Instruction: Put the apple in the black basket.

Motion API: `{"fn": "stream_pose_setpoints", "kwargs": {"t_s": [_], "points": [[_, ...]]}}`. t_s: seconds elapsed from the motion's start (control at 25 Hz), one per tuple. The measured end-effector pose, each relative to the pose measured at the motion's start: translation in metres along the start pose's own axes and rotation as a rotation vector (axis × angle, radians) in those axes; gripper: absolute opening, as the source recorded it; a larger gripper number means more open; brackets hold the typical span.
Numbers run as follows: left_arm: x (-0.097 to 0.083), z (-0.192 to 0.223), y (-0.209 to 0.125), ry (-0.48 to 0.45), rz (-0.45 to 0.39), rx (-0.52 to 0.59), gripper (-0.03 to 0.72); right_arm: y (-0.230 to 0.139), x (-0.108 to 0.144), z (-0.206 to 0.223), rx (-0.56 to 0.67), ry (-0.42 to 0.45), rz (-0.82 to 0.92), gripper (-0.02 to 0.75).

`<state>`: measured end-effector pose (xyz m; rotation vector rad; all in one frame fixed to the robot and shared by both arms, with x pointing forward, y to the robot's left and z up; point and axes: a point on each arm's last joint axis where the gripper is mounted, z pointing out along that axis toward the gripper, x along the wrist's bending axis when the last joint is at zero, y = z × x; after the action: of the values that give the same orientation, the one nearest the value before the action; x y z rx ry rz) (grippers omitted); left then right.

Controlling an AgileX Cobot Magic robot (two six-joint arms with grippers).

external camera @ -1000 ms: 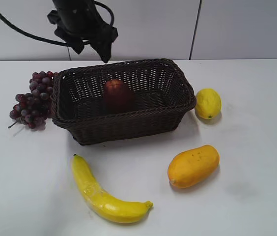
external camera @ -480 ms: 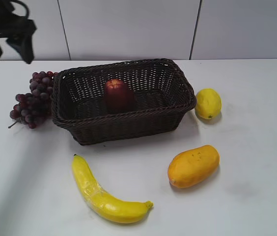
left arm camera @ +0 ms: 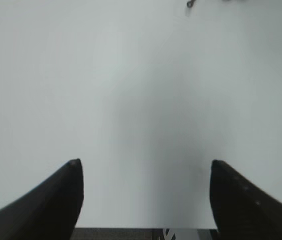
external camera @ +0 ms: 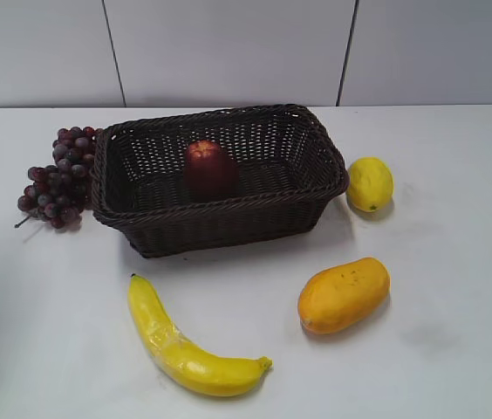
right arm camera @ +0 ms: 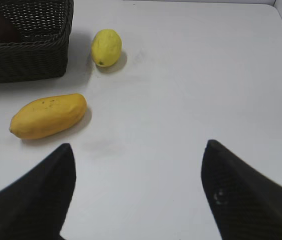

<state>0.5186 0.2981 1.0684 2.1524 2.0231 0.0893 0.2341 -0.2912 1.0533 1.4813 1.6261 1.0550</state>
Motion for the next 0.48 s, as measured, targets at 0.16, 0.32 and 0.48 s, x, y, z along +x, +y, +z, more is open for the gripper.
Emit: {"fn": "stream_pose_setpoints", "kwargs": {"t_s": [0.16,0.32,0.48], "points": [[-0.004,-0.004,-0.045,-0.004,-0.003,-0.005,0.589,0.000,0.000,0.000,0.000,0.000,0.000,0.589],[-0.007,-0.005,-0.086,0.001,-0.002,-0.053,0.589,0.000,0.000,0.000,0.000,0.000,0.000,0.589],[-0.010,-0.006,-0.120,0.006,0.000,-0.126,0.589,0.000,0.000,0.000,0.000,0.000,0.000,0.589]]}}
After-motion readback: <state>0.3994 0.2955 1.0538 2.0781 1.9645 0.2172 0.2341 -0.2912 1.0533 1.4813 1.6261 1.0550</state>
